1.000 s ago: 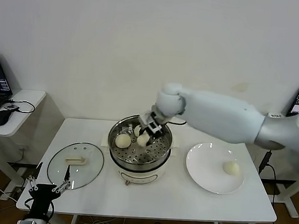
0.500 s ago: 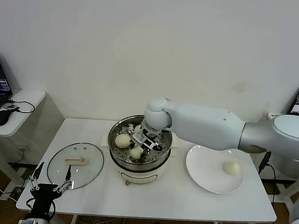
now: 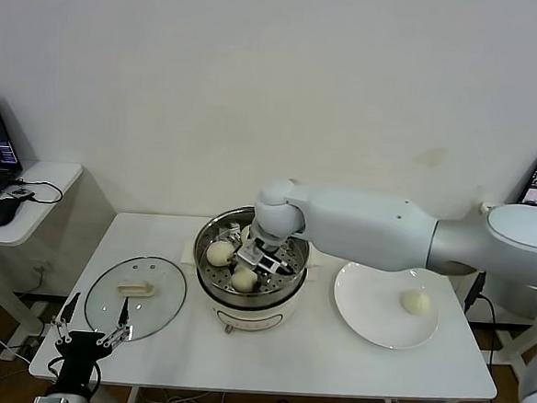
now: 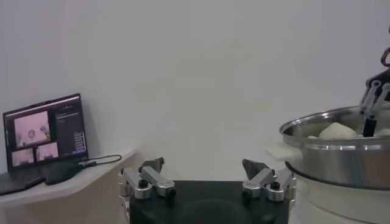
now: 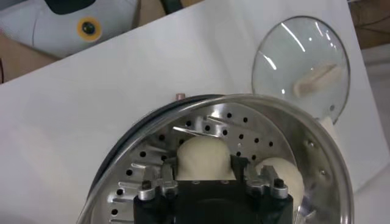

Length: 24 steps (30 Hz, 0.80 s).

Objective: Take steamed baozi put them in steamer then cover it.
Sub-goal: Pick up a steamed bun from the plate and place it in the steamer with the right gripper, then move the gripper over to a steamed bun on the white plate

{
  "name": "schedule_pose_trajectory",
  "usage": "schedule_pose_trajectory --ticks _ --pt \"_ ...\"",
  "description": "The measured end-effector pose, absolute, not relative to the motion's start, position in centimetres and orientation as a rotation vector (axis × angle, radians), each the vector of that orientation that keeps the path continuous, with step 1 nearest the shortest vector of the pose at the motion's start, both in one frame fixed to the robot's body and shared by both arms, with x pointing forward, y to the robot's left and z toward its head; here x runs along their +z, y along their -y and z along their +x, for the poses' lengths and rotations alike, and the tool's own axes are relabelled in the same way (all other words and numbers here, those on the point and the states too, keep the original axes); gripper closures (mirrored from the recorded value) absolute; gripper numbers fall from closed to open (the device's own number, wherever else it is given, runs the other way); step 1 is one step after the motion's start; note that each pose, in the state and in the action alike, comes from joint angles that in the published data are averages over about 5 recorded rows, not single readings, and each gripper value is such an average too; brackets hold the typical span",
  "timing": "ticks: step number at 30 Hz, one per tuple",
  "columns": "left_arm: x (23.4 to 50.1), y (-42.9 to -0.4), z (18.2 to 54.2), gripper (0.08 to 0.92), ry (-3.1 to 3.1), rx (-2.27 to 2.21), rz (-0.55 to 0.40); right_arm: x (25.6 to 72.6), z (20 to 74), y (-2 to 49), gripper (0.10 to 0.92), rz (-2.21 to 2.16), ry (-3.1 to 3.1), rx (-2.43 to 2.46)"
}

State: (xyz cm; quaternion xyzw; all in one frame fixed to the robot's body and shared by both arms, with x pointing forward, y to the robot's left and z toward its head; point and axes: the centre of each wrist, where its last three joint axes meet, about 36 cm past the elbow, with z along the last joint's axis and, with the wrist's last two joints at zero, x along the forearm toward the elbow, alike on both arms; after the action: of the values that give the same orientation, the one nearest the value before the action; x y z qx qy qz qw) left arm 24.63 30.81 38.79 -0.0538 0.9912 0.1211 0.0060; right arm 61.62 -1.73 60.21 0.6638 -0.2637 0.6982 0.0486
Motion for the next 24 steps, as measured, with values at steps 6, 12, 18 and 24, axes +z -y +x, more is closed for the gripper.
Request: schedule_pose_trajectory --ticks 6,12,18,24 --pt "39.1 -30.9 24.7 0.177 -3.095 0.384 -0.163 62.6 62.2 3.0 0.201 1.994 0.874 2.122" --pt "39.3 -31.3 25.0 0.177 -3.086 0.398 -0.158 65.1 63.1 6.4 0.199 1.902 1.013 2.074" --pt "39.2 -31.5 25.4 0.177 -3.084 0.413 -0.145 67.0 63.7 11.8 0.2 1.73 1.186 1.967" --pt "39.1 -31.9 25.7 0.177 -3.084 0.427 -0.132 67.0 63.8 19.0 0.199 1.549 1.314 1.841"
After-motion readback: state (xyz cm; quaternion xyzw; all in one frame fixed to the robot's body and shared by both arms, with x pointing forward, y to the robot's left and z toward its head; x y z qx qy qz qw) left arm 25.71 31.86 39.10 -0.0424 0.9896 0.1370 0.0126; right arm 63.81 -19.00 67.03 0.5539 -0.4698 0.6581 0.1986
